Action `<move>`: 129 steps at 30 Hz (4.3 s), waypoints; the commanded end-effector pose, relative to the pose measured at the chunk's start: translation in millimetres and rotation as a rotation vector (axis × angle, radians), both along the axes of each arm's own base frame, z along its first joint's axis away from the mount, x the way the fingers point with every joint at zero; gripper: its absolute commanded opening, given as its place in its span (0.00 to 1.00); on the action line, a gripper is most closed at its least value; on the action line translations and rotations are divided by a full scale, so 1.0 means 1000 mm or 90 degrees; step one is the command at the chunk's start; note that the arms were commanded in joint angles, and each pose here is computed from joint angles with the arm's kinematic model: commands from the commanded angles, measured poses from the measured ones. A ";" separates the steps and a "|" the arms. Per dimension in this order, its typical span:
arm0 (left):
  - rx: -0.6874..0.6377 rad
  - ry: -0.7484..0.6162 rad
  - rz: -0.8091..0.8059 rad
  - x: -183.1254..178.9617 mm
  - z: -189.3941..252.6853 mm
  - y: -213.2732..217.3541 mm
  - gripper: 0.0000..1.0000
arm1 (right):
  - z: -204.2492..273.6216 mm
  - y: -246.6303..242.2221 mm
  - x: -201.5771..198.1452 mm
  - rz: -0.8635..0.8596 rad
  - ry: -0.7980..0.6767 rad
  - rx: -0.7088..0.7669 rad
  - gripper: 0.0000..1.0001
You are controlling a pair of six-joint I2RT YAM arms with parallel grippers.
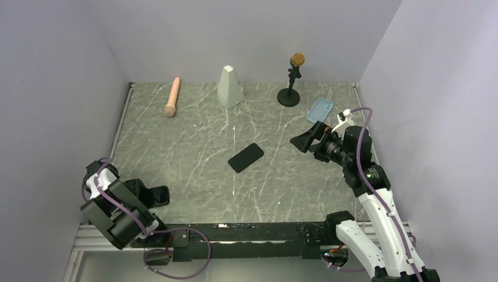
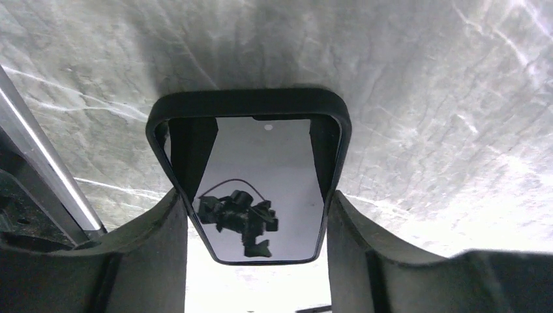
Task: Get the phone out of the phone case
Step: Pick up the phone at the center of the board.
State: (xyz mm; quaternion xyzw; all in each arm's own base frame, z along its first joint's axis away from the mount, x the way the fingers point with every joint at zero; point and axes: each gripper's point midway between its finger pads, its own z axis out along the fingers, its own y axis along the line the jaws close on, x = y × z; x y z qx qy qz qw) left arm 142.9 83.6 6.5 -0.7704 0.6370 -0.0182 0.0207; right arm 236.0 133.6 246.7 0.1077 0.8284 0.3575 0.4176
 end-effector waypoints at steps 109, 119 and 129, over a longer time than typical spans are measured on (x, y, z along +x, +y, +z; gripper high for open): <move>0.007 -0.916 -1.157 0.066 0.243 -0.286 0.94 | -0.044 0.155 -0.078 0.706 0.022 -0.055 0.00; -0.159 -0.849 -1.452 0.027 0.202 -0.358 0.99 | -0.029 0.176 -0.118 0.848 -0.016 0.003 0.00; -0.344 -1.005 -1.493 -0.022 0.225 -0.366 0.55 | -0.008 0.184 -0.125 0.869 -0.090 0.034 0.00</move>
